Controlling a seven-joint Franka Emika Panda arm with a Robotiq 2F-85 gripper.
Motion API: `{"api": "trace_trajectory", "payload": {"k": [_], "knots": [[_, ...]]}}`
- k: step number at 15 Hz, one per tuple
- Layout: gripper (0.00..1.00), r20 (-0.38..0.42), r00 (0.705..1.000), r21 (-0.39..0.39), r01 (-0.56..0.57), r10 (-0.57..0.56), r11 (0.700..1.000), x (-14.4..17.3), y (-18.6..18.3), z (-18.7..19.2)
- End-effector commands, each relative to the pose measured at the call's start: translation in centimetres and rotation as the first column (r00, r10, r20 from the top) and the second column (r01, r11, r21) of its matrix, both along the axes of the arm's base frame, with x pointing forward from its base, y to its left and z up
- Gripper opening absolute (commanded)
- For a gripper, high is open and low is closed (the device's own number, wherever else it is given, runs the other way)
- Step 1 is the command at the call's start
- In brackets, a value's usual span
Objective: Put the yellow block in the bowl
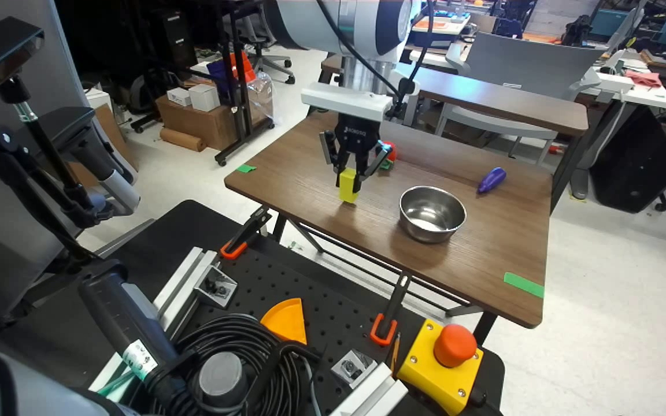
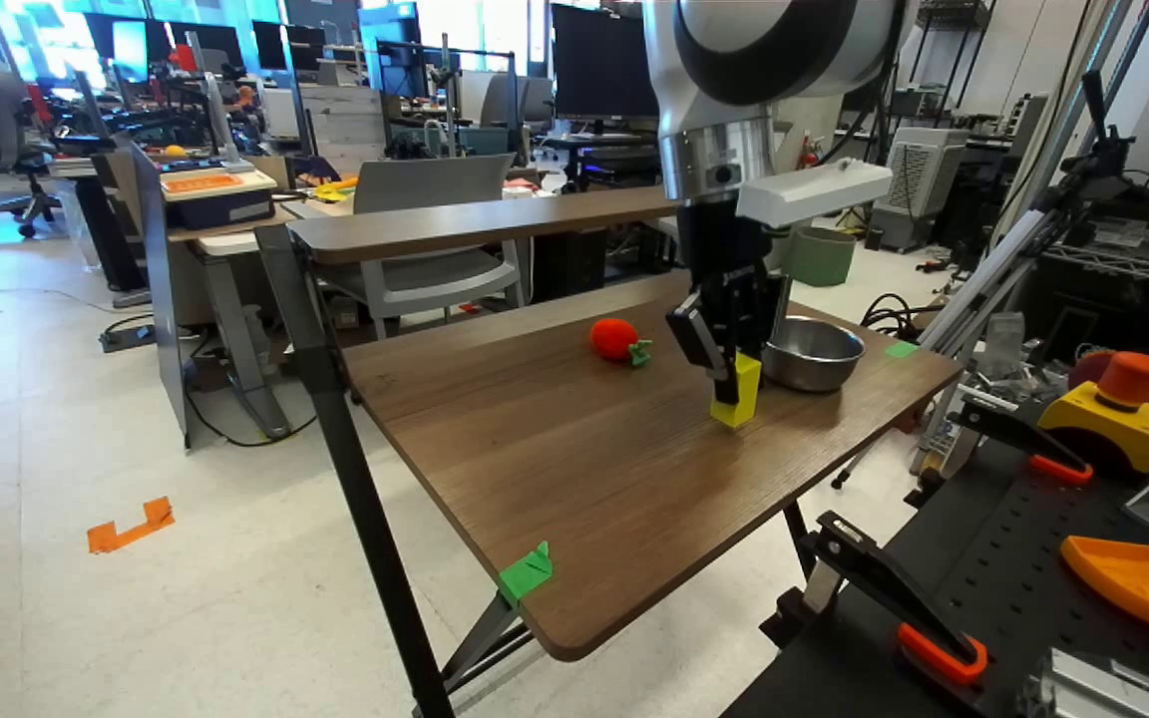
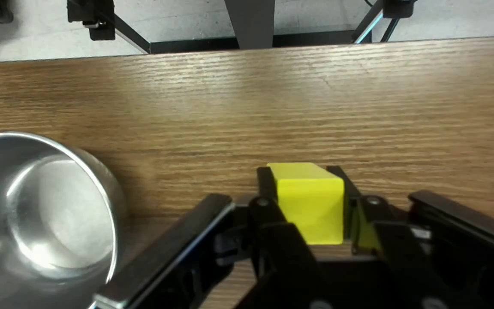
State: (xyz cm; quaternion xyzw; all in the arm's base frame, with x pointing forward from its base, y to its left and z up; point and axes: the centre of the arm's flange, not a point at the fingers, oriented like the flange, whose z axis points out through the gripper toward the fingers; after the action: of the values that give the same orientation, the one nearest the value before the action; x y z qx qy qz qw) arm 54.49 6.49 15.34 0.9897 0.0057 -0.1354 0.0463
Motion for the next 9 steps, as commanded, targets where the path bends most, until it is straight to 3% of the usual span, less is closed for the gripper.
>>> {"api": "trace_trajectory", "payload": {"k": [1, 5, 9], "knots": [[0.08, 0.056, 0.998, 0.022, 0.03, -0.031, 0.999, -0.6, -1.4, 5.4], [0.08, 0.129, 0.986, 0.021, 0.101, -0.103, 0.995, 0.6, -4.5, 10.8], [0.08, 0.131, 0.971, 0.01, 0.198, -0.198, 0.98, 2.0, -8.8, 12.8]]}}
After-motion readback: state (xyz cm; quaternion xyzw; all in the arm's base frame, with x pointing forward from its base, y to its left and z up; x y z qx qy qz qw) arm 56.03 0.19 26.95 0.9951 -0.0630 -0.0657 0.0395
